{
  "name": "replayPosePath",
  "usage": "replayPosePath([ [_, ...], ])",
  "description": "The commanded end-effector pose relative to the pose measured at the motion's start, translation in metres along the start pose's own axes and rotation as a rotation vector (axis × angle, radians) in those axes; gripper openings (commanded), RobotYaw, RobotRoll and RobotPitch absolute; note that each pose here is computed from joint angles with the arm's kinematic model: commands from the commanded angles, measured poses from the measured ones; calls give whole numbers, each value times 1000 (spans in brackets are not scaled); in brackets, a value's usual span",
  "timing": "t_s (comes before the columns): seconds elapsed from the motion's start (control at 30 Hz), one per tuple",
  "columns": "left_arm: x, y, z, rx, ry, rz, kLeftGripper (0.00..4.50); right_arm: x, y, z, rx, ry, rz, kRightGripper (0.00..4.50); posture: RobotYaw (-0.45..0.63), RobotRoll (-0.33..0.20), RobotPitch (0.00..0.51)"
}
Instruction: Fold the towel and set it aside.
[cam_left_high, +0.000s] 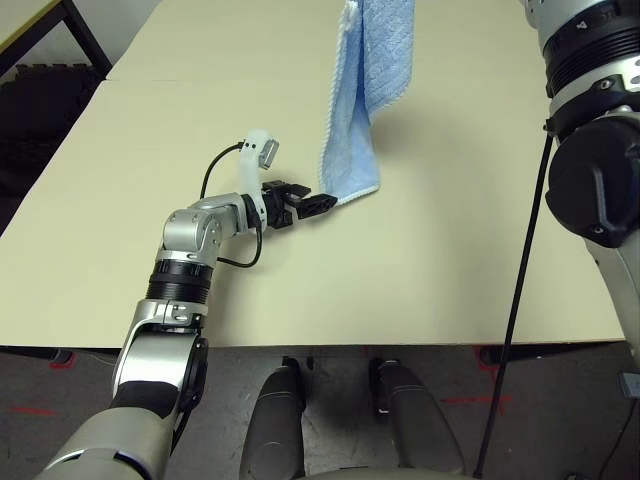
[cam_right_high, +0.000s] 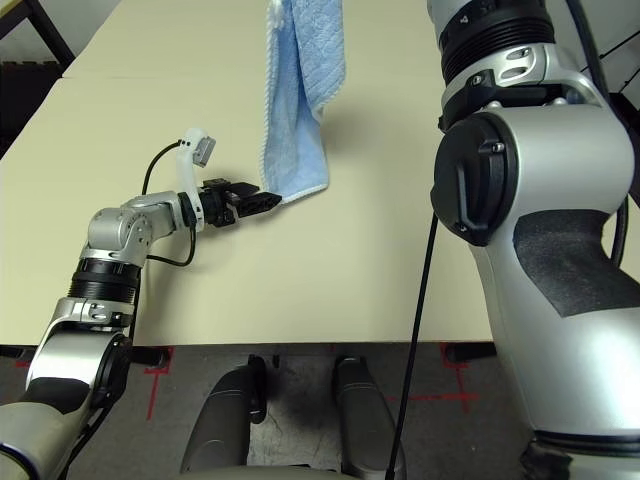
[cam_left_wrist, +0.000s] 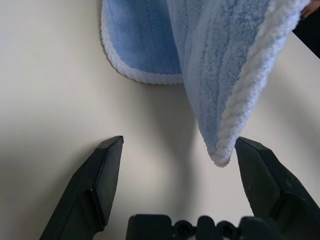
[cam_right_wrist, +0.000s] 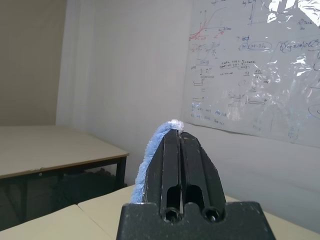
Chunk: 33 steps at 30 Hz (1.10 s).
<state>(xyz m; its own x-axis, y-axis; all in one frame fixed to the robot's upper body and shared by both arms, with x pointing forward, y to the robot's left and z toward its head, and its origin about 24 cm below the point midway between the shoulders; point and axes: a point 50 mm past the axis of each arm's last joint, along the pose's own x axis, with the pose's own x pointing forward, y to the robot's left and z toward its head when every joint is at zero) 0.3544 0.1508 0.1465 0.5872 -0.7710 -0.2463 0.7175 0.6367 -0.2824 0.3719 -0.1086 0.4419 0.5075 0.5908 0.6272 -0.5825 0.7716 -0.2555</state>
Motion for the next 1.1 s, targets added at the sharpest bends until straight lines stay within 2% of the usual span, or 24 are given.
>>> replayPosePath([
  [0.03, -1, 0, -5, -25, 1, 4, 4500, 6, 1, 25, -46, -78, 11, 26, 6, 0, 212],
  [0.13, 1, 0, -4, -32, -2, 1, 4500, 5, 0, 25, -47, -76, 10, 26, 6, 0, 212],
  [0.23, 0, 2, -5, -48, 5, 12, 3860, 5, 0, 25, -51, -75, 7, 0, 2, 0, 212],
  [0.43, -5, 2, -12, -110, 59, 0, 1617, 4, -3, 25, -60, -69, -8, 0, 2, 0, 212],
  [0.53, -6, 1, -15, -133, 69, -5, 278, 3, -4, 25, -63, -66, -17, 0, 2, 0, 213],
  [0.57, -6, 1, -15, -138, 69, -5, 37, 3, -4, 25, -64, -65, -19, 0, 2, 0, 213],
  [0.77, -11, 10, -6, -128, 26, 44, 37, -2, -10, 23, -72, -51, -39, 0, 6, 0, 213],
  [0.97, -13, 5, 1, -103, 18, -21, 37, -2, -9, 20, -70, -43, -30, 0, 3, 0, 211],
  [1.07, -16, -2, -1, -96, 53, -92, 634, -1, -8, 19, -69, -43, -26, 0, 6, 0, 210],
  [1.1, -17, -4, -2, -88, 67, -111, 1005, -1, -8, 19, -69, -43, -26, 0, 7, 0, 210],
])
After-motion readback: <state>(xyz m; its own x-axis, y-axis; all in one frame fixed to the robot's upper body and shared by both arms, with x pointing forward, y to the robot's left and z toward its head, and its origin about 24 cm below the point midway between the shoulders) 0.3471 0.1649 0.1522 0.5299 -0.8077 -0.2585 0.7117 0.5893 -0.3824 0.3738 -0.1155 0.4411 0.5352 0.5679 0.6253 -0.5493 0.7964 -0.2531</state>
